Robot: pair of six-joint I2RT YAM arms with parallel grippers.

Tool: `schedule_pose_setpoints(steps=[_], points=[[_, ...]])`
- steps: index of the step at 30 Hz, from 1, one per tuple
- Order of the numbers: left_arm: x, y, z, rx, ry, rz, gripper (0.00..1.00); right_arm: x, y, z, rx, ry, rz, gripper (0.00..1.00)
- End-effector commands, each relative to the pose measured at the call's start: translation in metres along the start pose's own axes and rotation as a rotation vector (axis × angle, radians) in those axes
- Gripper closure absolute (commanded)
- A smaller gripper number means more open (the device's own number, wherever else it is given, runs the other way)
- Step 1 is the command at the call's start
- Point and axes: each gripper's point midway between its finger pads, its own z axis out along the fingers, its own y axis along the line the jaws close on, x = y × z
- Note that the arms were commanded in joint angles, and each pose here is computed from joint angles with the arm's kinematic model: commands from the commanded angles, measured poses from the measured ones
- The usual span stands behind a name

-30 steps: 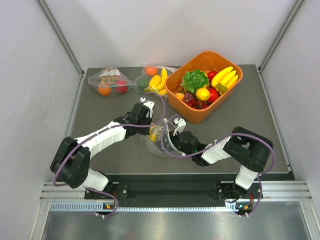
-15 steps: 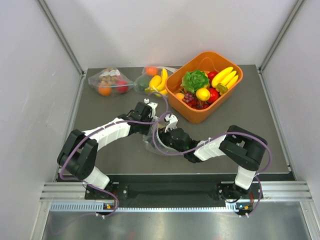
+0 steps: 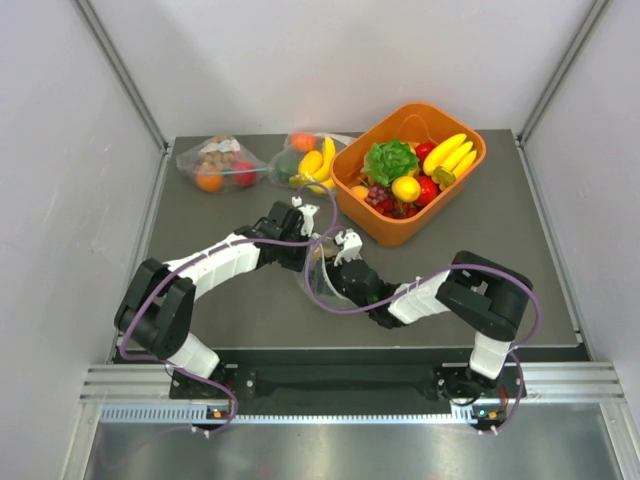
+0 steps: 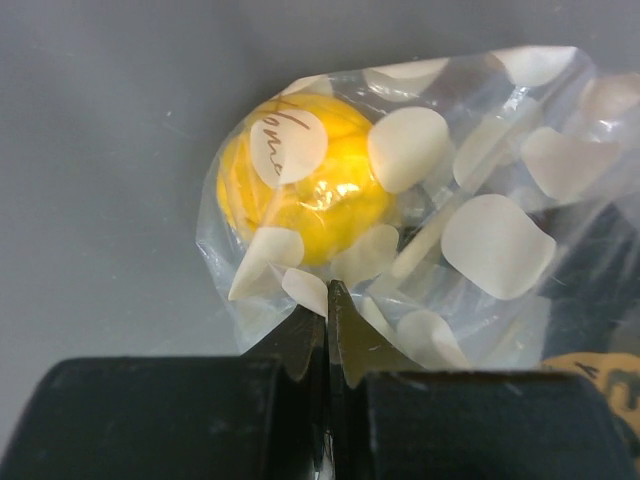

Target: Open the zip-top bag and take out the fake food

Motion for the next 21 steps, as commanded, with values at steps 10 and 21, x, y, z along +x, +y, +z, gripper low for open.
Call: schedule_pose_setpoints(steps=[10,21], points=[[0.006,-0.018,-0.007,0.099,0.059,0.013,1.00,-0.005,-0.047,-0.009,0.227,-0.035,-0.094,0.43],[0.009,-0.015,-0.003,0.091,0.084,0.013,1.00,-0.008,-0.056,-0.018,0.251,-0.045,-0.090,0.42]])
